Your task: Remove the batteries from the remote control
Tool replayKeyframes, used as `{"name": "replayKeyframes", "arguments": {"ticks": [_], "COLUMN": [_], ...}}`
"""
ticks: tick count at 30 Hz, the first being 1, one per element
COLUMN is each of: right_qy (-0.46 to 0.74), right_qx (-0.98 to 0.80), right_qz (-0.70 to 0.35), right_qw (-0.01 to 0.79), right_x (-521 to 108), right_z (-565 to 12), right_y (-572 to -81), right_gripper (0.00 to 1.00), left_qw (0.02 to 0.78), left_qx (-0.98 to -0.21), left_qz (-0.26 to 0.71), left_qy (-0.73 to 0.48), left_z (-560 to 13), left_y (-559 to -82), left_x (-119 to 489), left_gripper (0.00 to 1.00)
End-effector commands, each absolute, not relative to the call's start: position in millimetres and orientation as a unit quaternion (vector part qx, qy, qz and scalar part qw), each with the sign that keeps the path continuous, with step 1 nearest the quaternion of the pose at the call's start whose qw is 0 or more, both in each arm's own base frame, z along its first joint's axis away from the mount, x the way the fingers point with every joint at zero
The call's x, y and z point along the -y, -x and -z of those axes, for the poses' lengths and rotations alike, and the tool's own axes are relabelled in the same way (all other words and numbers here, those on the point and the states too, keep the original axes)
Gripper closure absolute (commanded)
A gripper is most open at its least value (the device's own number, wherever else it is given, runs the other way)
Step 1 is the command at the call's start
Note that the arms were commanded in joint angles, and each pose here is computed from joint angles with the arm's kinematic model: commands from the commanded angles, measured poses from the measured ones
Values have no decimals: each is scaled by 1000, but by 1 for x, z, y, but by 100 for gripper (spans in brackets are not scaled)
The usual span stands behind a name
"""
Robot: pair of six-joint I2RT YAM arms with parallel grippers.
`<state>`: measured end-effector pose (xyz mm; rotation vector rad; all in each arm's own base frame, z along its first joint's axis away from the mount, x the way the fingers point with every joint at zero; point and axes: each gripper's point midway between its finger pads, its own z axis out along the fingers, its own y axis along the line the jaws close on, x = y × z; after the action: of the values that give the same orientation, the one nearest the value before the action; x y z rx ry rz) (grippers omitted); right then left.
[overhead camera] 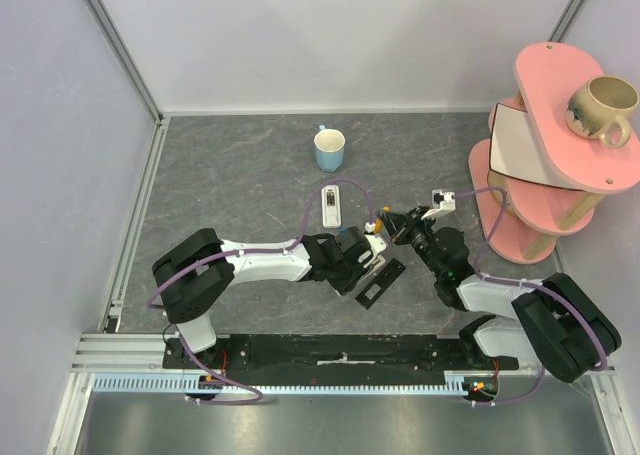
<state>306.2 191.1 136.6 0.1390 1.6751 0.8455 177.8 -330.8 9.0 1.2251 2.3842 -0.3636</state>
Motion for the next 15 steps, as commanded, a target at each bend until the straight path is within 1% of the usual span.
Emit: {"name": "replayKeyframes", "arguments": {"ticks": [1, 15], "right_qy": [-47, -36], "right_qx": [-711, -711], "right_qz": [-404, -415], "right_qw": [573, 566], "right_x": [-204, -214], "right_z": [-144, -147], "right_y": [-296, -299], "right_gripper": [100, 100], "left_qw": [196, 193], "left_qx": [-867, -868], "left_qz": [58, 55], "left_qy": [-454, -453], "left_z": [42, 44], "left_y": [-191, -191], "left_x": [300, 300], "left_gripper": [66, 66]}}
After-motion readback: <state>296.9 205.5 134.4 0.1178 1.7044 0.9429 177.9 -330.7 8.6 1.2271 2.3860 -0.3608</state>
